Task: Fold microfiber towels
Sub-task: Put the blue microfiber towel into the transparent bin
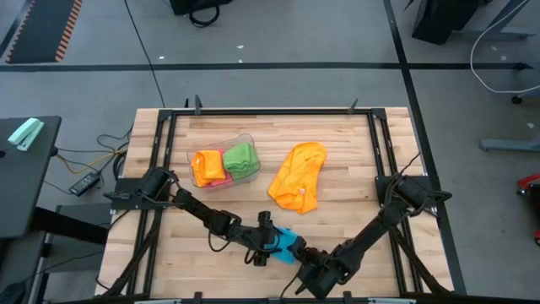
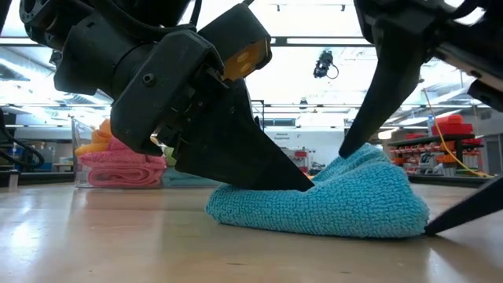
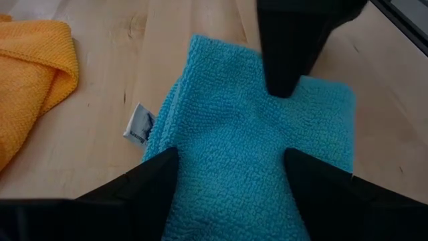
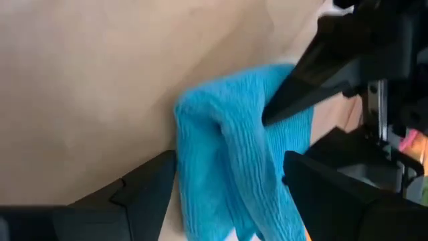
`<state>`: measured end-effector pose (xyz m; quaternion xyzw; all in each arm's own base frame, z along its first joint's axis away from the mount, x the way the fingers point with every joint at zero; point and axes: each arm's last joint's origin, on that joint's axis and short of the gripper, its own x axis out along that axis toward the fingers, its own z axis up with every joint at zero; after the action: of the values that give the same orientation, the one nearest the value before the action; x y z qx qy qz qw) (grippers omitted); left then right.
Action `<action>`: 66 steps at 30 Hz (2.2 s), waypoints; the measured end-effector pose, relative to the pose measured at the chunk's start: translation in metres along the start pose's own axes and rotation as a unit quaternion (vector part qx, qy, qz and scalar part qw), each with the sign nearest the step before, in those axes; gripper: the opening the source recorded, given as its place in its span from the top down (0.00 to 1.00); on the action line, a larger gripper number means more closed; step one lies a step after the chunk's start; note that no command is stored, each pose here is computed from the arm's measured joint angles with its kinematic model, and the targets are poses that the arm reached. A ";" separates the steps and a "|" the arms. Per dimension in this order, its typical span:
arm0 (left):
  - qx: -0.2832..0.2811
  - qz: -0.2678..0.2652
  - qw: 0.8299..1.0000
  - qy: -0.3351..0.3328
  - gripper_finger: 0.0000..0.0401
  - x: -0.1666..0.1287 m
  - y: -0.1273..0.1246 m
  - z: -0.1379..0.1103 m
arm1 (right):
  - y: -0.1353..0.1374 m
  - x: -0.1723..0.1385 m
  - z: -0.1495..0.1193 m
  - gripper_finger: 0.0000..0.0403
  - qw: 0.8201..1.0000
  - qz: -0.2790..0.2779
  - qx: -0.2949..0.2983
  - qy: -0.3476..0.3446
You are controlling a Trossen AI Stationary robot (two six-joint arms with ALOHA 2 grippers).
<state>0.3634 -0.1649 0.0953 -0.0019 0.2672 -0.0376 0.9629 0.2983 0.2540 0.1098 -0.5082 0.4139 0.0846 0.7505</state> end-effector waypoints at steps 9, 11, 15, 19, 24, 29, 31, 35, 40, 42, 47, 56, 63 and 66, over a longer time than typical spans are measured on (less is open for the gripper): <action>0.000 0.000 1.000 0.000 0.30 0.000 0.000 0.000 | -0.009 0.009 -0.005 0.36 0.999 0.020 -0.036 0.010; 0.001 0.000 1.000 0.000 0.30 0.000 0.000 0.000 | -0.011 0.011 -0.006 0.40 0.999 0.025 -0.035 0.010; 0.001 0.000 1.000 0.000 0.30 0.000 0.000 0.000 | -0.011 0.012 -0.007 0.50 0.999 0.027 -0.034 0.011; 0.001 0.000 1.000 -0.002 0.30 0.000 0.000 0.000 | -0.010 0.013 -0.007 0.64 0.999 0.034 -0.023 0.009; 0.019 -0.005 1.000 -0.001 0.30 -0.008 -0.004 0.007 | -0.010 0.014 -0.008 0.82 0.999 0.037 0.008 0.010; 0.063 -0.026 0.998 -0.014 0.30 -0.027 -0.019 0.020 | -0.010 0.014 -0.007 0.89 0.999 0.036 0.037 0.010; 0.093 -0.037 0.995 -0.020 0.30 -0.031 -0.028 0.021 | -0.010 0.014 -0.007 0.90 0.998 0.034 0.050 0.010; 0.168 -0.043 0.985 -0.027 0.30 -0.038 -0.043 0.017 | -0.016 0.008 -0.007 0.90 0.997 0.031 0.077 0.004; 0.225 0.014 0.974 -0.036 0.30 -0.044 -0.052 0.015 | -0.035 -0.010 -0.008 0.90 0.988 0.039 0.146 -0.013; 0.249 0.041 0.967 -0.039 0.30 -0.045 -0.053 0.016 | -0.042 -0.015 -0.009 0.90 0.982 0.053 0.181 -0.019; 0.273 0.092 0.956 -0.053 0.30 -0.046 -0.056 0.027 | -0.059 -0.023 -0.012 0.90 0.961 0.070 0.265 -0.030; 0.250 0.117 0.960 -0.053 0.30 -0.043 -0.050 0.031 | -0.064 -0.031 -0.014 0.90 0.949 0.067 0.308 -0.029; 0.243 0.127 0.961 -0.040 0.30 -0.039 -0.041 0.030 | -0.071 -0.038 -0.013 0.90 0.941 0.057 0.330 -0.042; 0.253 0.128 0.958 -0.039 0.30 -0.040 -0.041 0.031 | -0.073 -0.040 -0.013 0.90 0.940 0.052 0.335 -0.044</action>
<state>0.3426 -0.2032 0.1430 0.2742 0.2092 0.0195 0.9384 0.3053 0.2203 0.1871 -0.2013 0.4110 0.0021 0.8891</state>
